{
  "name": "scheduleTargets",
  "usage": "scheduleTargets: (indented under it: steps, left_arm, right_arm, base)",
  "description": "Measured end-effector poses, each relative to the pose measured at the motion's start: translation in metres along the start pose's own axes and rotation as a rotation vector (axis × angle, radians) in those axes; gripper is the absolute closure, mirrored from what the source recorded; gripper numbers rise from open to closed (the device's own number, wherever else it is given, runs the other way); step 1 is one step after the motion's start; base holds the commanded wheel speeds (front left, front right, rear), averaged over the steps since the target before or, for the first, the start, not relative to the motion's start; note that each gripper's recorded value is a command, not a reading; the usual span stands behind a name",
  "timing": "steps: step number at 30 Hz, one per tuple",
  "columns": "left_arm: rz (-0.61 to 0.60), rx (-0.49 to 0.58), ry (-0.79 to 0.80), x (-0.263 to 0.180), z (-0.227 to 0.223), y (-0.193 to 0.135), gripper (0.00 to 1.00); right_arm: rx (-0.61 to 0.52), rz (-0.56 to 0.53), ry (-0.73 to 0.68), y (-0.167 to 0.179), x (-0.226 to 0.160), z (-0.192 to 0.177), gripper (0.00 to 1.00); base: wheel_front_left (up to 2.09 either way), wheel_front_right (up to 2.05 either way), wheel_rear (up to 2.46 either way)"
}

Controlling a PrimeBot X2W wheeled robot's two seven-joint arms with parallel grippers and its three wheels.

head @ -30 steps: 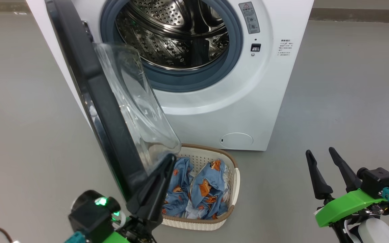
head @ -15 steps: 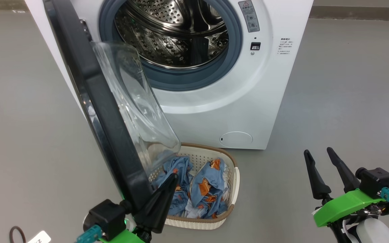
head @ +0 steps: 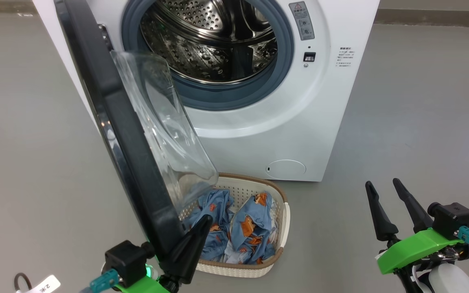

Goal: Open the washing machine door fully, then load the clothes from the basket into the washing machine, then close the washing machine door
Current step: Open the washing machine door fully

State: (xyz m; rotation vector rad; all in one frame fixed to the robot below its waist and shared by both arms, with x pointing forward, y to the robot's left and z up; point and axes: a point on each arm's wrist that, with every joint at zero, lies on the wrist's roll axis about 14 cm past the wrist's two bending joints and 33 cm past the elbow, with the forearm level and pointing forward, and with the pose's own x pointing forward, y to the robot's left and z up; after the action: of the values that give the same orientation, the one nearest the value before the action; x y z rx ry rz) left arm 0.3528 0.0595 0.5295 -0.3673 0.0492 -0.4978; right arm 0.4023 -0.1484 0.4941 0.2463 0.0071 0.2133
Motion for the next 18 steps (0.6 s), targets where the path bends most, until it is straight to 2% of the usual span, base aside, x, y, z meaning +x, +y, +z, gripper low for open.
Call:
scheduleTargets:
  steps: [18]
  left_arm:
    - [0.094, -0.010, -0.037, -0.016, 0.008, 0.021, 1.00]
  right_arm:
    - [0.005, 0.061, 0.016, 0.021, 0.013, -0.006, 0.00]
  base:
    - [0.00, 0.00, 0.00]
